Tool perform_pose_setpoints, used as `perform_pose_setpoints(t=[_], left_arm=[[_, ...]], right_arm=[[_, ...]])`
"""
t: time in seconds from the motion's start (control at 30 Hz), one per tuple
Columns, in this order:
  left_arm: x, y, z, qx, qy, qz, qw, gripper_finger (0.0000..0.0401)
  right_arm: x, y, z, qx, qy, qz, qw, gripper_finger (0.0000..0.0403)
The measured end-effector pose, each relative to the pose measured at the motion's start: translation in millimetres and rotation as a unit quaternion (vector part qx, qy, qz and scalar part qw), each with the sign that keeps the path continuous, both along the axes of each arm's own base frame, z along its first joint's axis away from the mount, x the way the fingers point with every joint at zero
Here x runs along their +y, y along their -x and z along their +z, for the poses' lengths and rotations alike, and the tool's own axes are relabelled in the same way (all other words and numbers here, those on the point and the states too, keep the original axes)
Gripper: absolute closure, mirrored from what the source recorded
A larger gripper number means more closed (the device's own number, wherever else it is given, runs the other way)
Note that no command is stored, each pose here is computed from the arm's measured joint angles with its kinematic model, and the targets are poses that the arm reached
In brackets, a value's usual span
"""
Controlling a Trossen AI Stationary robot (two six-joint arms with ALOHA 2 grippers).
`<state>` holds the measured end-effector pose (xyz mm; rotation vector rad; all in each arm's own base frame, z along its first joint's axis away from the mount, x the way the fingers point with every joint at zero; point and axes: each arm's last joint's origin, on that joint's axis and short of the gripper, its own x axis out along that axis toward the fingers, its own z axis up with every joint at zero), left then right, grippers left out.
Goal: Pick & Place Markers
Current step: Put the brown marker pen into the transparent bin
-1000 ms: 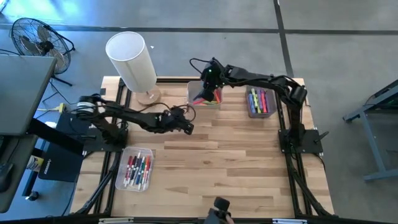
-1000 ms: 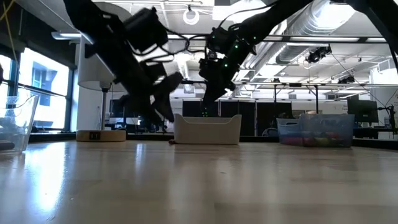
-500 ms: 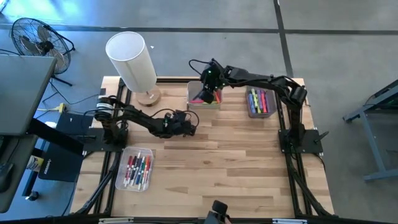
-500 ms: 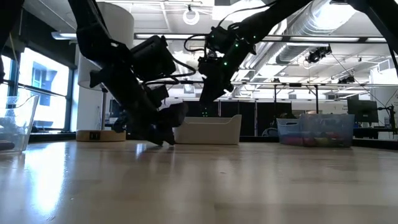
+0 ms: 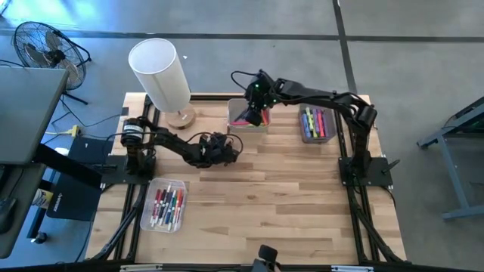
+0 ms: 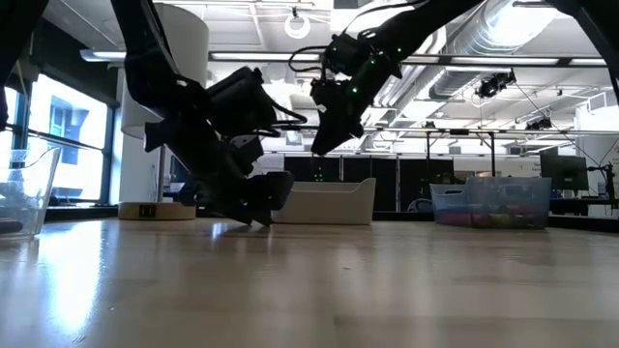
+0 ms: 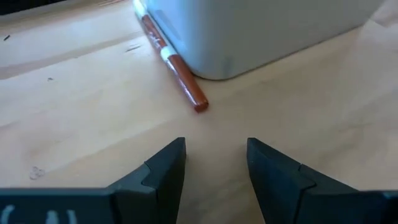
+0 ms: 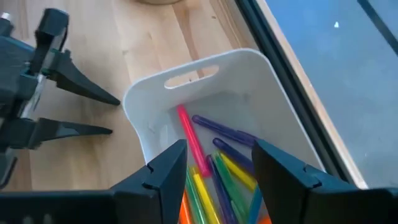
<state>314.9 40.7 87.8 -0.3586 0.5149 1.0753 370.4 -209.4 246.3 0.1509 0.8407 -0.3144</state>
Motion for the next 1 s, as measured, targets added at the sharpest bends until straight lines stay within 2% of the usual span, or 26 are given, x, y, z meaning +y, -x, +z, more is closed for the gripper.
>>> perform_pose_setpoints(t=[0.37,1.0], left_arm=[[27.0,2.3,0.9,-0.023,0.012,0.039,0.999,0.0235],[35.0,5.8,0.4,-0.045,0.006,0.087,0.995,0.0236]], right_arm=[[1.8,3.4,13.5,-0.016,0.020,0.010,1.000,0.0236],[2.0,3.8,13.0,-0.013,0.017,0.009,1.000,0.0233]])
